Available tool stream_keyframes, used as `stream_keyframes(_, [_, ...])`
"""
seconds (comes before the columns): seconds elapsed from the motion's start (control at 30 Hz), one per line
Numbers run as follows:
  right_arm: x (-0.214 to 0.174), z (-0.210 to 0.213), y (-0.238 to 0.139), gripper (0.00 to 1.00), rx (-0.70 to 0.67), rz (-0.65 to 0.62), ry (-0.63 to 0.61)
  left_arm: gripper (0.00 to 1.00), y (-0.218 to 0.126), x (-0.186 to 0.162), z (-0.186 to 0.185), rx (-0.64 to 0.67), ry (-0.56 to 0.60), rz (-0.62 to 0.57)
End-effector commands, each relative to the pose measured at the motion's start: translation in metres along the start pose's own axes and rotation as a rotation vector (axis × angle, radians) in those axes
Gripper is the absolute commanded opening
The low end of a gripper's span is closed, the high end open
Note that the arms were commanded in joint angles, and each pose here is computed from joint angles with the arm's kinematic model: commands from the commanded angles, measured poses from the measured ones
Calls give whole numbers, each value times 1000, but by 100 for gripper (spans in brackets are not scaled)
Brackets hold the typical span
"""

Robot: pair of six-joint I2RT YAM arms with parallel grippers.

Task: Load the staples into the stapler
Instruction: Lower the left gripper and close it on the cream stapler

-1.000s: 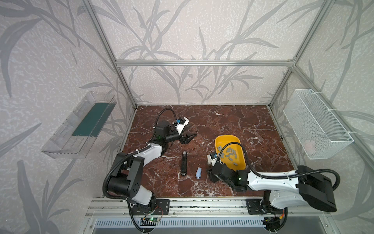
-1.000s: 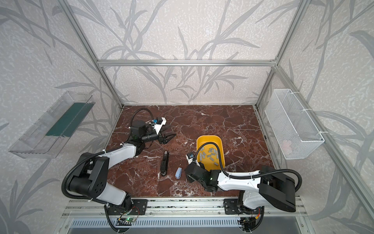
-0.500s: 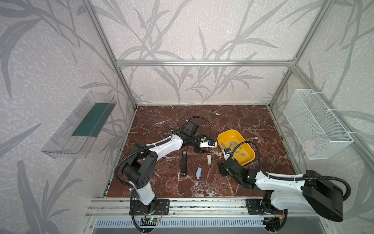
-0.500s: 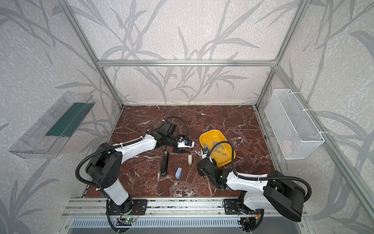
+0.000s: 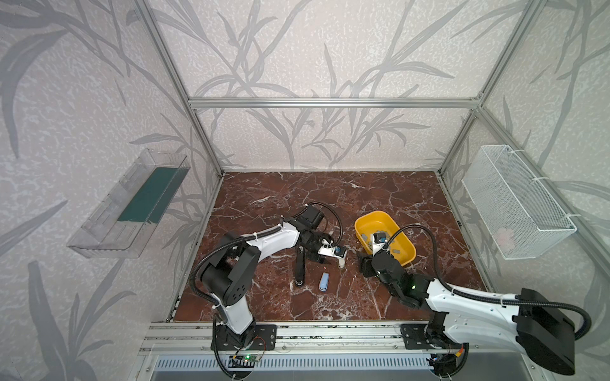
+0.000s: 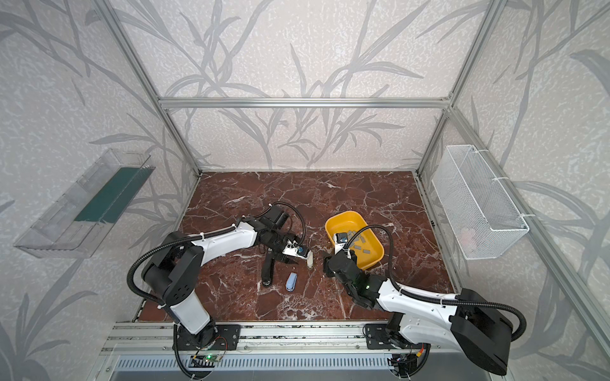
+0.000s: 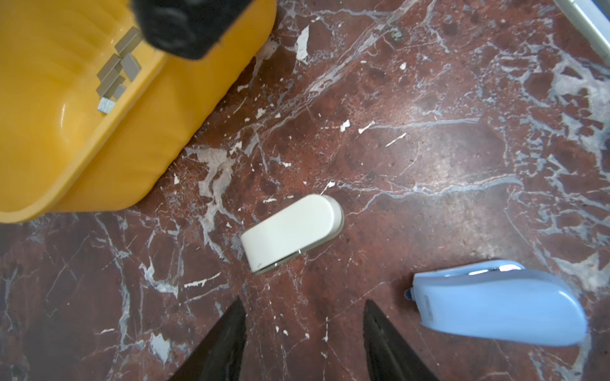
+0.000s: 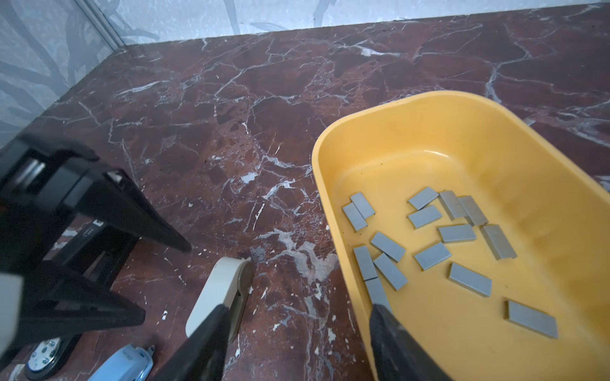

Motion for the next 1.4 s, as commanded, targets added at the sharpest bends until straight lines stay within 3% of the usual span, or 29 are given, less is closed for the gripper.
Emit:
stream_keyframes(0.0, [14,0,-8,69,26,-45,12,59,1,13,-8,2,106,-2])
stream_keyframes(0.3, [24,-15,-28,74,15,-97,33,61,18,28,-10,15,216,23])
stream_keyframes(0.73, [28,-36,-41,77,-8,-128,71,56,44,21,2,-21,223,110])
stream_keyframes(0.93, [28,-38,-40,77,-13,-126,71,44,48,19,8,-47,217,137])
stream_keyframes(1.07, [28,-37,-38,77,-14,-121,70,30,50,19,11,-74,211,152])
stream_keyframes(1.2, [28,-37,-37,77,-11,-119,71,31,49,21,7,-94,203,143])
stream_keyframes(1.37, [28,-36,-36,77,-10,-117,70,40,48,22,7,-91,194,137])
Point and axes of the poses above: each gripper's point midway between its finger pads, its own y axis out along the fingers, its own z axis along the line the jaws close on, x = y × z, the point moved 4 cm from there along -y, back along the fingers, and after that the axes turned 8 degrees about -y, right-handed, at the moved point
